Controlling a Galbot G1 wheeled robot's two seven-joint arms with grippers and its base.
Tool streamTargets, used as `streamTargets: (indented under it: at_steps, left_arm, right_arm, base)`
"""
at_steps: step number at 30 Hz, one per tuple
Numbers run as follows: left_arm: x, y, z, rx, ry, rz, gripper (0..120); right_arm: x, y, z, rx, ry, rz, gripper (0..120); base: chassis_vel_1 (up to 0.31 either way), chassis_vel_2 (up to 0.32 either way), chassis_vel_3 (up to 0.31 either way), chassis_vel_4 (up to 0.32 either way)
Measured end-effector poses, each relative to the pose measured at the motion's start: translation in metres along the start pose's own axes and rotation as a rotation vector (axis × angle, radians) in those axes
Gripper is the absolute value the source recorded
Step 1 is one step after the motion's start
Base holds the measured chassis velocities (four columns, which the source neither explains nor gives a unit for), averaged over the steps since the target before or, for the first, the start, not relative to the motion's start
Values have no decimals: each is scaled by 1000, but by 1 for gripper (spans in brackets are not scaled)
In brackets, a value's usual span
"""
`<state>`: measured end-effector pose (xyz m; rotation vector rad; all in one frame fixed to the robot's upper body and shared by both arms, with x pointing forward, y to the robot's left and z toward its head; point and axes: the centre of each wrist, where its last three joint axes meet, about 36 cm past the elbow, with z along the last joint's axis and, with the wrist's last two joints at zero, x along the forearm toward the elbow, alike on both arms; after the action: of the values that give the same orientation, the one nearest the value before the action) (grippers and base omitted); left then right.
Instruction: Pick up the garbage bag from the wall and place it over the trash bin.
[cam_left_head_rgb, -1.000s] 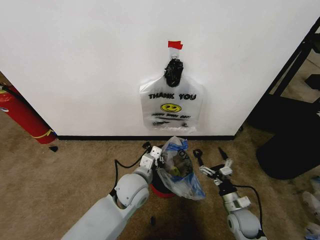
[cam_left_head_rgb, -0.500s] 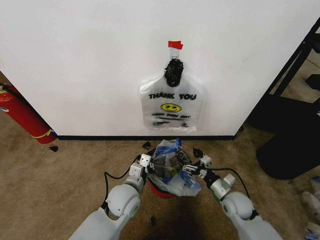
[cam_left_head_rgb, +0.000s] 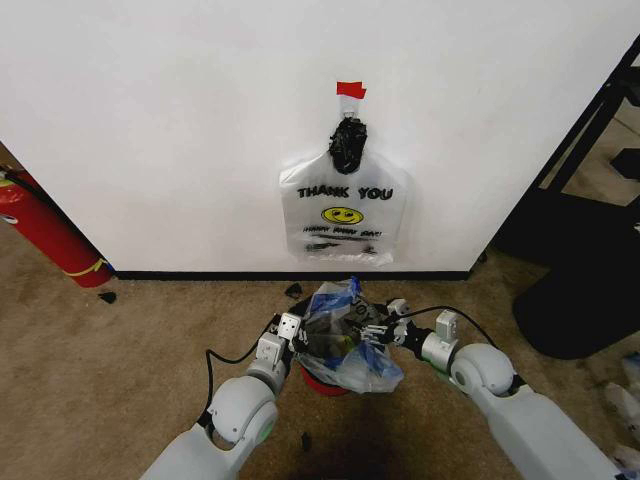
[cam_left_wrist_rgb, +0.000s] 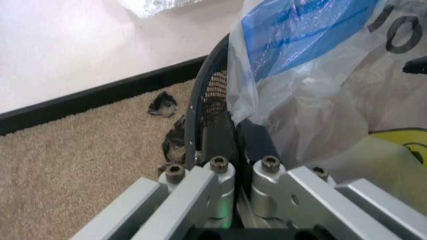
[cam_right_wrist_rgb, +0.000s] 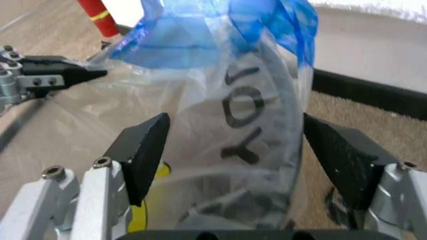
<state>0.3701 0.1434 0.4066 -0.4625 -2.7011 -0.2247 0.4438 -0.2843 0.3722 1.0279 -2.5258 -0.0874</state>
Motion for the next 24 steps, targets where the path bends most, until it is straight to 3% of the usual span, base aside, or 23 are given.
streamTargets:
  at_steps: [3,14,16,21,24]
  left_arm:
    - [0,0,0,0,1,0,0]
    - [9,-5,9,-21,-23,12,0]
    - [10,-6,10,-25,-29,13,0]
    - [22,-13,20,-31,-53,16,0]
    - [28,-14,24,-42,-78,13,0]
  right_arm:
    - [0,0,0,-5,8,7,73]
    - [2,10,-2,-82,65,79,30]
    - [2,12,-2,-97,73,92,27]
    - [3,34,-5,-168,118,197,5]
    - [4,45,-4,-190,121,228,0]
  base:
    - [0,0,0,0]
    - [0,0,0,0]
    - [0,0,0,0]
    - [0,0,0,0]
    - [0,0,0,0]
